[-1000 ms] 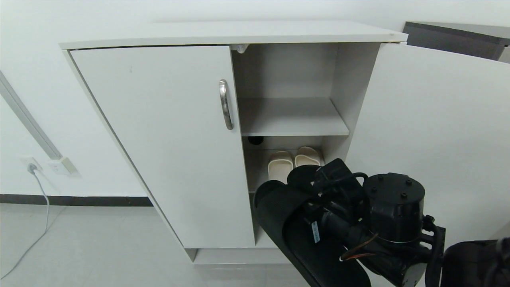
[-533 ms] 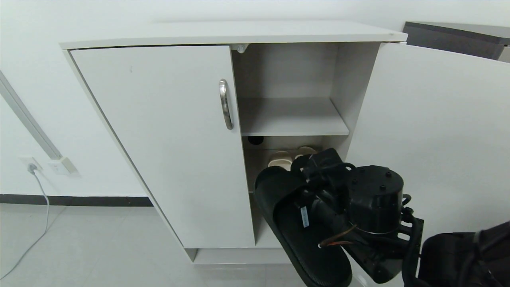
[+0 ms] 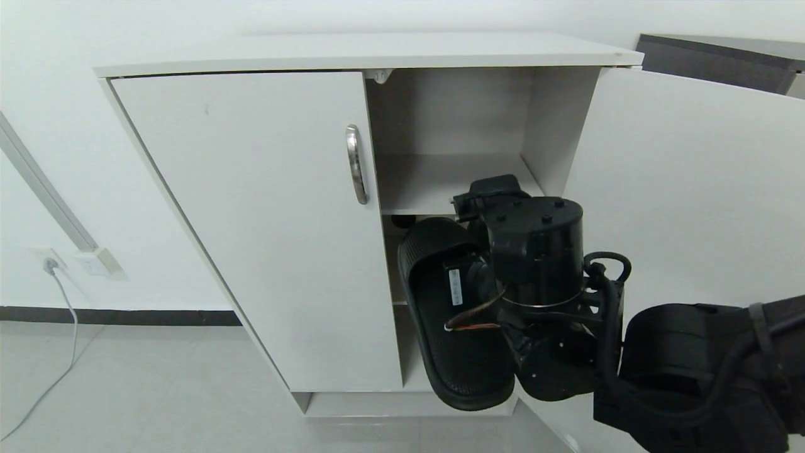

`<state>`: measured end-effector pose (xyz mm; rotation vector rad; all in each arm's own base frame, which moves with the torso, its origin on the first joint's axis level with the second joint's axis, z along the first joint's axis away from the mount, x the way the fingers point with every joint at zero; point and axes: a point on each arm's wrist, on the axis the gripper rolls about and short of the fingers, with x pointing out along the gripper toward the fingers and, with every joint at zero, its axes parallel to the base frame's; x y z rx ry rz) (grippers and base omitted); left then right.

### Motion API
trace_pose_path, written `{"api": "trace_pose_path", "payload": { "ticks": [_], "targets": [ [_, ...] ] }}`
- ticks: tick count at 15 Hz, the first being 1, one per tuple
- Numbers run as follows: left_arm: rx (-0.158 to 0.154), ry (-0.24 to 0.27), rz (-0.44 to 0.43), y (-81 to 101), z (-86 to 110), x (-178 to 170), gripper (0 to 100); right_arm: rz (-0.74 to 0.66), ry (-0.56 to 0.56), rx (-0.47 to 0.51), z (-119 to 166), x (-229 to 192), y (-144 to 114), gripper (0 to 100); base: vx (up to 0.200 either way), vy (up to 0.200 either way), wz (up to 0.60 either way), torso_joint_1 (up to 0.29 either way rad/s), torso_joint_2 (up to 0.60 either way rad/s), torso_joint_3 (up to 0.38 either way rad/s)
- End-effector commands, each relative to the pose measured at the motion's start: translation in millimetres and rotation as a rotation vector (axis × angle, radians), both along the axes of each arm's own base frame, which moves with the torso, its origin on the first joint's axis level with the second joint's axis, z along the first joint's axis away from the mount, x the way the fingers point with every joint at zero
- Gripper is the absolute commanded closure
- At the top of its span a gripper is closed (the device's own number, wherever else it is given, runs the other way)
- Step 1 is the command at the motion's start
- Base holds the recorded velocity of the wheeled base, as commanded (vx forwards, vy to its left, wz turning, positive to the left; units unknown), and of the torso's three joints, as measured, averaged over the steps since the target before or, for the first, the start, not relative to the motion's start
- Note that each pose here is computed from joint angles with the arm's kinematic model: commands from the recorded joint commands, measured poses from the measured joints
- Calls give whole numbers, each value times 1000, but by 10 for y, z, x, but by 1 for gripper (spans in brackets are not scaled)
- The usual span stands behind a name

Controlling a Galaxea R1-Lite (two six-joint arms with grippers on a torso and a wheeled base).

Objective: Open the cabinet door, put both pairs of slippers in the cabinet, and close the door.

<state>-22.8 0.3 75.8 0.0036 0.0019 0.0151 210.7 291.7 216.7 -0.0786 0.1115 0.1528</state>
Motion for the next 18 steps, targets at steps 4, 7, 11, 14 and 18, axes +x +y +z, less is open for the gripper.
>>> {"api": "trace_pose_path", "payload": {
  "ticks": [4, 7, 11, 14, 18],
  "targets": [
    [1, 0, 2, 0, 0, 0, 100, -37, 45, 97, 333, 97, 30, 100, 0, 0, 0, 0, 0, 0],
    [-1, 0, 2, 0, 0, 0, 100, -79, 55, 101, 315, 265, 31, 100, 0, 0, 0, 0, 0, 0],
    [1, 0, 0, 0, 0, 0, 100, -113, 63, 77, 254, 320, 22, 100, 0, 0, 0, 0, 0, 0],
    [-1, 0, 2, 0, 0, 0, 100, -112, 62, 75, 258, 321, 22, 100, 0, 0, 0, 0, 0, 0],
    [1, 0, 2, 0, 0, 0, 100, -111, 60, 73, 256, 327, 40, 100, 200, 0, 0, -1, 2, 2]
  ]
}}
